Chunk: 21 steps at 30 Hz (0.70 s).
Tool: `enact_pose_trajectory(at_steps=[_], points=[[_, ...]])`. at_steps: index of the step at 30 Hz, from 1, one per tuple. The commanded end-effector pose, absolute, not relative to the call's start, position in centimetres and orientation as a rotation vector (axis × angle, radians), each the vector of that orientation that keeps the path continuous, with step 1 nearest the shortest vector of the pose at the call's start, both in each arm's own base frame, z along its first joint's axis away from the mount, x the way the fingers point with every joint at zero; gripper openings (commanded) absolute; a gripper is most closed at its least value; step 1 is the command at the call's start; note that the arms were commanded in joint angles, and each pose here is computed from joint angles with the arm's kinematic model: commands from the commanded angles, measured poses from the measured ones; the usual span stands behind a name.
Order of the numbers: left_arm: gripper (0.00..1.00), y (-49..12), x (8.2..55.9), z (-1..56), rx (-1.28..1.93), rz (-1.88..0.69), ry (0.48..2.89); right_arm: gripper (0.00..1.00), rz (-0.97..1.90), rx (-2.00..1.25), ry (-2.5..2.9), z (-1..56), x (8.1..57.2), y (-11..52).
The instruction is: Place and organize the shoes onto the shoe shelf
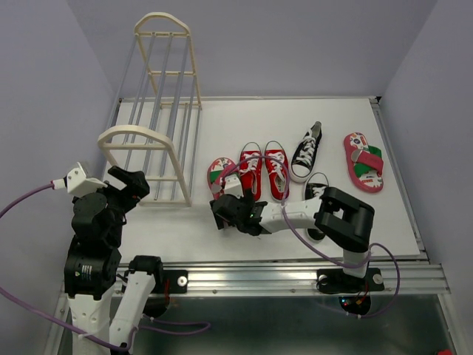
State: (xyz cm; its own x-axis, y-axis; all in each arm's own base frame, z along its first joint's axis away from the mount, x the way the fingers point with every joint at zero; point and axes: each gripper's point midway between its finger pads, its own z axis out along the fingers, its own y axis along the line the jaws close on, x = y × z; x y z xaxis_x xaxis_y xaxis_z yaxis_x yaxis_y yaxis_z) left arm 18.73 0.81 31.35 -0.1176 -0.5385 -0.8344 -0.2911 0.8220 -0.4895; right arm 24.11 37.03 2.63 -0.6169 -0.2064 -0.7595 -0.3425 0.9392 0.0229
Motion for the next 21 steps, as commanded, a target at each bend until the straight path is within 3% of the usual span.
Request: enact_pose_trajectory(at_steps=[1, 4, 8, 9, 10, 12, 21], points=[[0.99, 1.3, 18.8, 32.0, -0.667, -0.220, 1.687, 1.00, 0.138, -0.345, 2.253, 1.1, 26.7, 36.3], [0.99, 1.5, 18.7, 32.0, -0.674, -0.213, 1.683, 0.97, 0.129, -0.309, 2.260, 0.9, 27.5, 35.7], [0.99, 1.5, 18.9, 31.8, -0.680, -0.212, 1.683, 0.55, 0.104, -0.320, 2.240, 1.0, 27.8, 35.5], [0.99, 1.5, 19.0, 31.9, -0.682, -0.216, 1.679, 0.36, 0.100, -0.338, 2.227, 1.3, 27.9, 35.5], [0.99, 1.5, 19.0, 31.8, -0.682, -0.215, 1.681, 0.29, 0.099, -0.352, 2.219, 1.4, 28.0, 35.5], [0.99, 1.4, 19.1, 32.0, -0.678, -0.222, 1.675, 0.01, 0.076, -0.398, 2.202, 1.7, 28.0, 35.0], [0.99, 1.7, 18.8, 32.8, -0.677, -0.214, 1.648, 0.01, 0.360, -0.406, 1.956, 9.6, 27.8, 34.8]])
